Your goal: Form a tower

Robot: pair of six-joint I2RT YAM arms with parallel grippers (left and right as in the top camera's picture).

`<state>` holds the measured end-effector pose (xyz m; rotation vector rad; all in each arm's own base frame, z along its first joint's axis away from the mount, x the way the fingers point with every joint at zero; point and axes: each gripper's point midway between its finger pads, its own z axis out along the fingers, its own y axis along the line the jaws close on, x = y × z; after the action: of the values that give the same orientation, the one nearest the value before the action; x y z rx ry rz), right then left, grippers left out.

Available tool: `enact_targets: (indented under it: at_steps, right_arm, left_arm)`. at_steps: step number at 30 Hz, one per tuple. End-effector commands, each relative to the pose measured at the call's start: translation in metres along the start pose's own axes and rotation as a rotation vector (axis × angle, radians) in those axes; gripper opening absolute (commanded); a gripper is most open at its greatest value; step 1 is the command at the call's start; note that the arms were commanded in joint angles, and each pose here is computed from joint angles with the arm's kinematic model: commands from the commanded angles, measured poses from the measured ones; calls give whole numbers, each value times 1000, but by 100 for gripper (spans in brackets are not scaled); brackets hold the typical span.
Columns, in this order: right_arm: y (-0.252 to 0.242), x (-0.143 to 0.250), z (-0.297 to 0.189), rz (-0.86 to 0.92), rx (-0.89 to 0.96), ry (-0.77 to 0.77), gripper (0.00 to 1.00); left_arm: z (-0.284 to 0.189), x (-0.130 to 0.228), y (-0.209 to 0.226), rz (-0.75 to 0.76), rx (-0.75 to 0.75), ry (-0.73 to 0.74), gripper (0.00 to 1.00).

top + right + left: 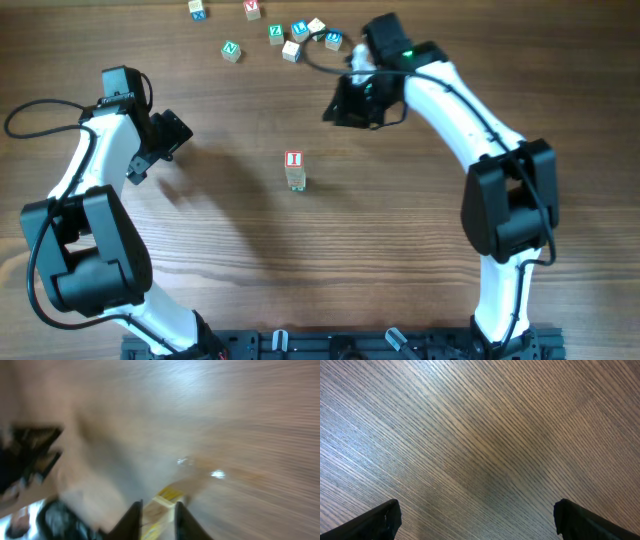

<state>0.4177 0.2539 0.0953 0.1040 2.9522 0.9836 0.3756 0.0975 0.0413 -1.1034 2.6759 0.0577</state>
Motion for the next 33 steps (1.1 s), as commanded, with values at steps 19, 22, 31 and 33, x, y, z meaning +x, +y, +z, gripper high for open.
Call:
enact_targets:
  at_steps: [19, 22, 31, 33]
  right_arm:
    - [-75, -96, -41, 15, 320, -423, 100]
    - [-75, -96, -41, 15, 320, -423, 100]
    - [-75, -96, -41, 15, 320, -423, 100]
    - [-75, -96, -41, 15, 320, -423, 100]
  left_arm:
    - [-9, -8, -1, -1, 15, -25, 100]
    - [-9, -8, -1, -1, 15, -25, 100]
    - [-9, -8, -1, -1, 15, -25, 100]
    - [-9, -7, -1, -1, 14, -25, 100]
